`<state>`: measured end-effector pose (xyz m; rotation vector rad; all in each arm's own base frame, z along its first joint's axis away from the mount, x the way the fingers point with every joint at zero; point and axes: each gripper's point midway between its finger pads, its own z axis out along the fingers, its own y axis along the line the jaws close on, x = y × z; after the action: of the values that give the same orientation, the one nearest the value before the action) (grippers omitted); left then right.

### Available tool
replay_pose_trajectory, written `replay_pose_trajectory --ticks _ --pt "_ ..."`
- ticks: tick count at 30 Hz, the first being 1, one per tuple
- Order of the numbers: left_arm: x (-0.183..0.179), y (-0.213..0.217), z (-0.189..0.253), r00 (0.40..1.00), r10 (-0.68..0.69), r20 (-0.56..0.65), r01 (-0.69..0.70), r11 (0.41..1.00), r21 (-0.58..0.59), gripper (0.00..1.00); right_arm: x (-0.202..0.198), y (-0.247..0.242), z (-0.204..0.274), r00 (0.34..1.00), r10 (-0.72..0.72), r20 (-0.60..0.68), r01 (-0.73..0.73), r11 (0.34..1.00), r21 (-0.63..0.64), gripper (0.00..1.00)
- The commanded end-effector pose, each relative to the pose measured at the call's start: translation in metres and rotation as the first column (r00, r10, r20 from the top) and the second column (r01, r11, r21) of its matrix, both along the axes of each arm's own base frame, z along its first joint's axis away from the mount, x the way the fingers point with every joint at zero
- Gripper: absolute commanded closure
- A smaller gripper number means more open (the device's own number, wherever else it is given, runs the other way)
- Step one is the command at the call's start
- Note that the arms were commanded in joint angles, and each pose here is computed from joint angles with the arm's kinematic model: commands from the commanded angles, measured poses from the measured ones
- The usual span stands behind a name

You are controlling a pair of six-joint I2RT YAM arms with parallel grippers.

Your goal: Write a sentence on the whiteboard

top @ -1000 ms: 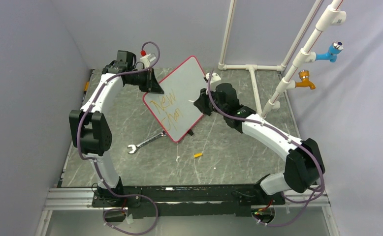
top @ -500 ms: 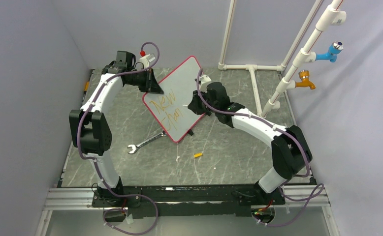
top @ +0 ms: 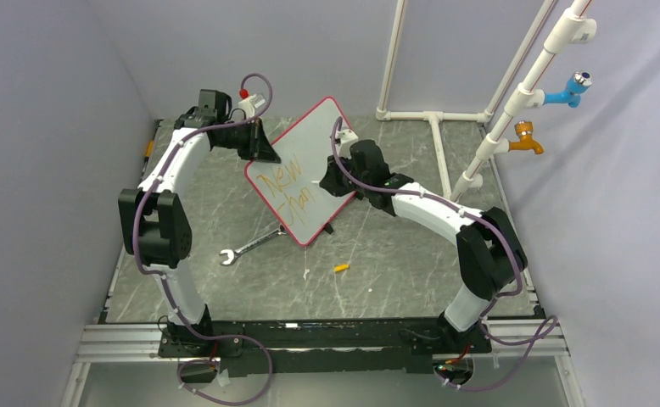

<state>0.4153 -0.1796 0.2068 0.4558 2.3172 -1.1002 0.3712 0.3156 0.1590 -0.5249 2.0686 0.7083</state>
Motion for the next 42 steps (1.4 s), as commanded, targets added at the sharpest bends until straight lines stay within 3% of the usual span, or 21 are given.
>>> replay_pose_trajectory --ticks 1,25,42 --pt "0.008 0.018 -0.015 0.998 0.038 0.054 -0.044 0.992 0.122 1.00 0.008 0.017 0.022 0.998 0.021 0.056 -0.023 0.998 0.050 1.00" --pt "0.007 0.019 -0.012 0.997 0.040 0.065 -0.048 0.991 0.127 1.00 -0.028 0.005 -0.024 0.999 0.019 -0.033 -0.020 1.000 -0.024 1.00" --pt "0.005 0.019 -0.010 0.997 0.039 0.073 -0.048 0.991 0.128 1.00 -0.009 -0.009 -0.013 0.997 -0.076 0.009 0.076 0.993 -0.094 1.00"
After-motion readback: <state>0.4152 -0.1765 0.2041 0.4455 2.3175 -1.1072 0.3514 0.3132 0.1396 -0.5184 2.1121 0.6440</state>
